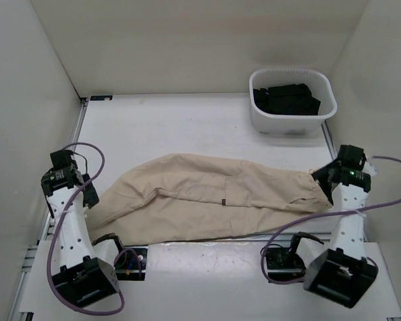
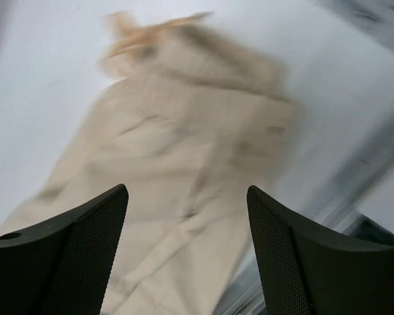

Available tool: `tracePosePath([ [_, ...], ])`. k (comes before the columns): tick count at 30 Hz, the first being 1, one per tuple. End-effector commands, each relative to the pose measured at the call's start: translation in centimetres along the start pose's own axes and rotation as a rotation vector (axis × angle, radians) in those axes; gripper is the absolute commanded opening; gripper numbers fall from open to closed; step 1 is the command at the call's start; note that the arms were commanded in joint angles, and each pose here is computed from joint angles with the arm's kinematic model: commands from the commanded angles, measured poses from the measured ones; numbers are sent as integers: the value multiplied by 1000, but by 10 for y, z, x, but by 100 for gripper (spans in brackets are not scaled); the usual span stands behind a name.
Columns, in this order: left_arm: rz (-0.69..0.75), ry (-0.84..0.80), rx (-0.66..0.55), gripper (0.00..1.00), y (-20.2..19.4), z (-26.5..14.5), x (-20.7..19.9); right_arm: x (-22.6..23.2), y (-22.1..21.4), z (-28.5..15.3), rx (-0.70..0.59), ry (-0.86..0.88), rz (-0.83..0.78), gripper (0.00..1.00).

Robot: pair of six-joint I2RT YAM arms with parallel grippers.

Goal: Fold and stack the trousers
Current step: Fold the trousers

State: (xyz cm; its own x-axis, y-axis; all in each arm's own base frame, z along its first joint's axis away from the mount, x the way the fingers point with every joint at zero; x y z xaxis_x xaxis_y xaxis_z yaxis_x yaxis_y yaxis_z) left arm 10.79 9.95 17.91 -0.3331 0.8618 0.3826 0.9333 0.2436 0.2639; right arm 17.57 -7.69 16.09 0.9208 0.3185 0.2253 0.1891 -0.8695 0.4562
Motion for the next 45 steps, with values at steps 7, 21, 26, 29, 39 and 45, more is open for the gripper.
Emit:
tracePosePath([
  [7, 45, 48, 134, 100, -42, 26, -7, 129, -105, -54, 120, 437, -668, 80],
  [21, -185, 0, 299, 100, -63, 105, -16, 128, -189, -1, 316, 312, -827, 81],
  [26, -208, -280, 350, 85, -30, 117, -42, 132, -184, 28, 332, 241, -791, 81],
  [29, -206, -338, 398, 32, -23, 122, -46, 136, -174, 46, 353, 197, -714, 80],
  [39, -92, -253, 108, 14, 119, 86, -14, 136, -168, 72, 371, 140, -659, 79],
  [45, -14, -219, 26, 14, 181, 40, -8, 132, -169, 81, 382, 113, -667, 79],
])
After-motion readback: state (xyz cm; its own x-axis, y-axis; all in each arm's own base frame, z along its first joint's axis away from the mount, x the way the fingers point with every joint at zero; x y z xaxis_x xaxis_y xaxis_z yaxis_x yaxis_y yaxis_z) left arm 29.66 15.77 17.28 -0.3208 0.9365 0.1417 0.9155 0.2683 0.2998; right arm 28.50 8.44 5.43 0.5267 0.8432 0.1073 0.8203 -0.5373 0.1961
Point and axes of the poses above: each gripper's point midway between its finger pads, its own z axis out along the fingers, its own x axis along the line the jaws close on, y = z × x, the point moved 4 cm from there along -z, back along the fingers, and after that the axes turned 9 degrees about z, right-handed, at the moved point
